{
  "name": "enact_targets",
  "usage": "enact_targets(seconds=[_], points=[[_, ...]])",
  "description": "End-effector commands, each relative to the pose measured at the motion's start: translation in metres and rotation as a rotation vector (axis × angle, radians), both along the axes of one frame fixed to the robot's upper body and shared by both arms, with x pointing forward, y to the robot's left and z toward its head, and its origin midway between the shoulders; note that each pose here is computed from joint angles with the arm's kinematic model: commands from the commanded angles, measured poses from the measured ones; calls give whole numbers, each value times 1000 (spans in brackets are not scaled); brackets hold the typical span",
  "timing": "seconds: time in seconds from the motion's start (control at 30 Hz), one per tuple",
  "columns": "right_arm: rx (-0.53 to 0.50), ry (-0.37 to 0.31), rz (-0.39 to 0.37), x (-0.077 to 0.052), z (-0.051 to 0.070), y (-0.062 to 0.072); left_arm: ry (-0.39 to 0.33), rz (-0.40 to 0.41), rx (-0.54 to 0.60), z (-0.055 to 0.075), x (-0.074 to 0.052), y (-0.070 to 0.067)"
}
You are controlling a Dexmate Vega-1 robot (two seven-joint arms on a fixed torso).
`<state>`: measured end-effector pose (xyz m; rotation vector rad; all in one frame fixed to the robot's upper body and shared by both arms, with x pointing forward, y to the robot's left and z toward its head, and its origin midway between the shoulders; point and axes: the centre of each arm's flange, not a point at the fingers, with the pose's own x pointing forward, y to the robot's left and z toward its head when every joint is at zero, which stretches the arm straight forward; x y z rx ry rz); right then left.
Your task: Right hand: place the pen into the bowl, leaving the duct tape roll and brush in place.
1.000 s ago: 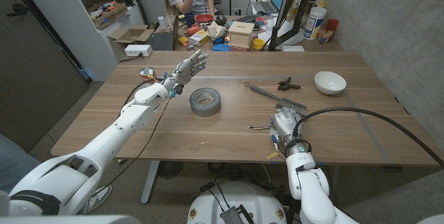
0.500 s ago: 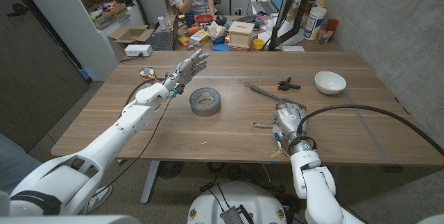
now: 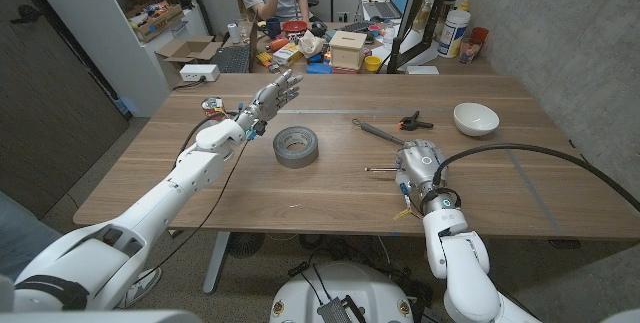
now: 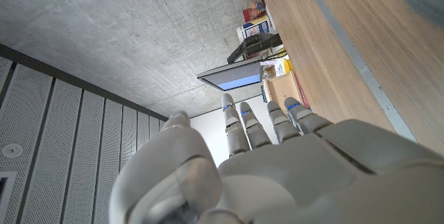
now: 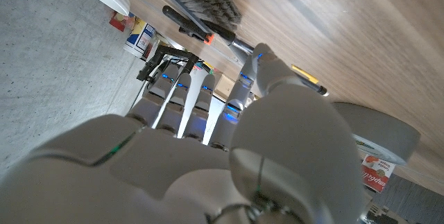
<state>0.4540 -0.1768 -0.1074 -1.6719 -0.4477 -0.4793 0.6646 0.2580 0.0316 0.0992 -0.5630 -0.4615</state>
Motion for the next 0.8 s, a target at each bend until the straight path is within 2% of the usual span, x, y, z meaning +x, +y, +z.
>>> enact_targets(seconds=[0.03, 0.4, 0.53, 0.8], points=[[-13, -47, -7, 6, 21, -9, -17, 7, 1, 6, -3, 0], [-40, -89, -38, 16, 43, -28, -20, 17, 5, 6, -7, 0], [-37, -102, -46, 21, 55, -39, -19, 13, -3, 6, -8, -2], [-54, -130, -78, 28, 70, -55, -16, 13, -3, 5, -10, -7]])
